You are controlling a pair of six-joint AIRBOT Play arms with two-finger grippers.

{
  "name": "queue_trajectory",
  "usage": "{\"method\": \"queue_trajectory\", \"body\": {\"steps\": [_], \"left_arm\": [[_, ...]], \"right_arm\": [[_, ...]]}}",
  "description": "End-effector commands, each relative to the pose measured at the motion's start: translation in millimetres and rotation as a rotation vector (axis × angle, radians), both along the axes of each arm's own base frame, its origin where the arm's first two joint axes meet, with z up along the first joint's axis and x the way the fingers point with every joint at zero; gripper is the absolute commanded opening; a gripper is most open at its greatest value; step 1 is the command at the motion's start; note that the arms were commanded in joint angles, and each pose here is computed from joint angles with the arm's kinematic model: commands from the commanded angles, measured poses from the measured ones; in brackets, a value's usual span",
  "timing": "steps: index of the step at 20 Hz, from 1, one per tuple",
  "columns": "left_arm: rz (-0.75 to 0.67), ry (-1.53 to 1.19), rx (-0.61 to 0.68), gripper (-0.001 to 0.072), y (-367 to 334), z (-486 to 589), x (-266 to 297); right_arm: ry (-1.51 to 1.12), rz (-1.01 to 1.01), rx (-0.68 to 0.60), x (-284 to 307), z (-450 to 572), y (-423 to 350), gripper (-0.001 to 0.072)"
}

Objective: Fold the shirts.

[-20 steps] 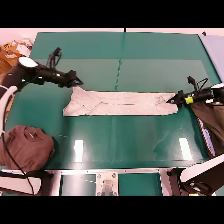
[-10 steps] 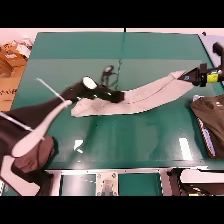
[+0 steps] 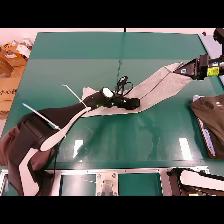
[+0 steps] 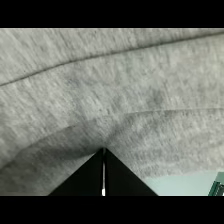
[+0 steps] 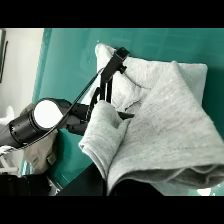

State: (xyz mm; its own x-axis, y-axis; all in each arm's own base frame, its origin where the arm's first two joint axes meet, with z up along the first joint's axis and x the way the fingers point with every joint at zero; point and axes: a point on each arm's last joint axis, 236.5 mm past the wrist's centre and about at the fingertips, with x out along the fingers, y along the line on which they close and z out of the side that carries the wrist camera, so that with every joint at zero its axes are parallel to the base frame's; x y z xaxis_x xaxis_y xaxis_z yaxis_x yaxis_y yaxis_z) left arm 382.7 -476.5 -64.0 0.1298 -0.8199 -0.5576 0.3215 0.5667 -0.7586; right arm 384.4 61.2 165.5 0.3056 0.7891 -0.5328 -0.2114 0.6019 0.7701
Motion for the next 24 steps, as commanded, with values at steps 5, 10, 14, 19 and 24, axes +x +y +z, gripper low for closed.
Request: {"method": "queue_trajectory", "body": {"steps": [5,10,14,19,24], "left_arm": [[-0.182,0.039,0.265,0.0022,148,39,51],[-0.056,-0.017,0.476,0.0023,315,112,103],[0.104,-0.019,0.477,0.0024,395,137,116],[0.14,0.004,0.487,0.0023,439,137,112],[0.136,-0.005,0.47,0.0024,438,136,113]], "right_arm": [[0.1,0.013,0.039,-3,-1,44,0.0014],[0.052,-0.034,0.077,25,-11,161,0.0014],[0.072,-0.014,0.074,25,-73,276,0.0014],[0.096,-0.012,0.081,7,-170,396,0.0238],[0.102,0.06,0.151,33,-129,380,0.0596]]}}
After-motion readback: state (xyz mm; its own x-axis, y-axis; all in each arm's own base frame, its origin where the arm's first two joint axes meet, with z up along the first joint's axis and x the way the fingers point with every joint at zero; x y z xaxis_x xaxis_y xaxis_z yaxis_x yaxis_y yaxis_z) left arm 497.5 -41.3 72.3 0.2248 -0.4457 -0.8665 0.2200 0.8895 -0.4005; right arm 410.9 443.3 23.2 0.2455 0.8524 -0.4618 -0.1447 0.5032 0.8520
